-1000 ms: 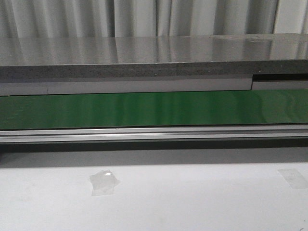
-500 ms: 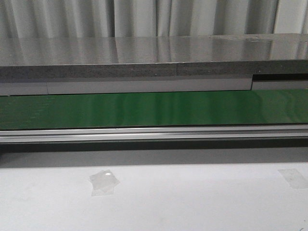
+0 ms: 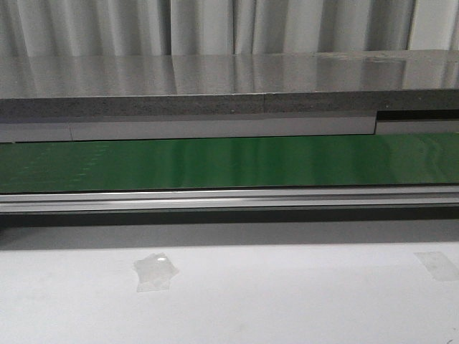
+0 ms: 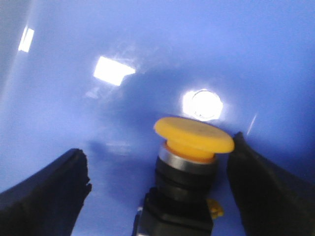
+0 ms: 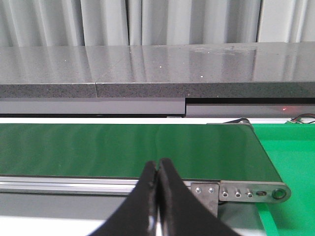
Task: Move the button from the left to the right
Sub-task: 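Close the left gripper around the yellow-capped button's black body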
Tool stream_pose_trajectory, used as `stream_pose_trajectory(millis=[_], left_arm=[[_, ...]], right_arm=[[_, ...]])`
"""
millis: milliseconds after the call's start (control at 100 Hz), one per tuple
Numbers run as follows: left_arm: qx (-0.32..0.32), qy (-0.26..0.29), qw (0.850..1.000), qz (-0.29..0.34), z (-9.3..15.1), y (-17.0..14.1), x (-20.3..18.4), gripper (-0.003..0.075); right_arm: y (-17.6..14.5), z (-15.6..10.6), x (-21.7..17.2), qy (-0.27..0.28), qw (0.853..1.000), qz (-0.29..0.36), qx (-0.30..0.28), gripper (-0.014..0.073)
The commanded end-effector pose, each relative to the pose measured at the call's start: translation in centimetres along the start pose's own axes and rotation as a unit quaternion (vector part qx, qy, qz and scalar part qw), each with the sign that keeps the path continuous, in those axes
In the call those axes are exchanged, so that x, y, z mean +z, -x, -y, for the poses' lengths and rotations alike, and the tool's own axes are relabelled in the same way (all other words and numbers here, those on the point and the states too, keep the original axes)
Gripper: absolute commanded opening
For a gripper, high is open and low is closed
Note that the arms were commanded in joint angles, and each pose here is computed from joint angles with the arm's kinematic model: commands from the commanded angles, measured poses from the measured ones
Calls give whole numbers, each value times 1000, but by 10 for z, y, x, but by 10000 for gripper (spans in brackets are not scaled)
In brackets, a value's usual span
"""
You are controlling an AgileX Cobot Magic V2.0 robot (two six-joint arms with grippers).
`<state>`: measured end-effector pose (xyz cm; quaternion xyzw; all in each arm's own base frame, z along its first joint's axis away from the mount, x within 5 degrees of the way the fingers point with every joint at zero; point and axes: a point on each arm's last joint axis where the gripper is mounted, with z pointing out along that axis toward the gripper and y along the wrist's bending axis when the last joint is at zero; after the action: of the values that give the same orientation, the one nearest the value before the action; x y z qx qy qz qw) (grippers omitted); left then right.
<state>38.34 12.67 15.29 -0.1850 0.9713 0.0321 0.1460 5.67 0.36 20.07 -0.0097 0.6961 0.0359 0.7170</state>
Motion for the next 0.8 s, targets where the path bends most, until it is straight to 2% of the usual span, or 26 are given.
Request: stream_pose_trajectory(millis=[0, 240, 360, 570, 790], left_arm=[[-4, -5, 999, 39, 1, 10, -21, 475], [-4, -5, 999, 39, 1, 10, -21, 99], [-4, -5, 999, 39, 1, 10, -21, -20], [-3, -6, 998, 57, 1, 13, -36, -20], [3, -9, 993, 120, 0, 18, -84, -20]], right_arm=[[14, -1, -2, 4, 998, 56, -4, -68], [14, -1, -2, 4, 998, 56, -4, -68], [14, -1, -2, 4, 998, 56, -4, -68], [14, -1, -2, 4, 998, 56, -4, -68], [14, -1, -2, 4, 998, 56, -4, -68]])
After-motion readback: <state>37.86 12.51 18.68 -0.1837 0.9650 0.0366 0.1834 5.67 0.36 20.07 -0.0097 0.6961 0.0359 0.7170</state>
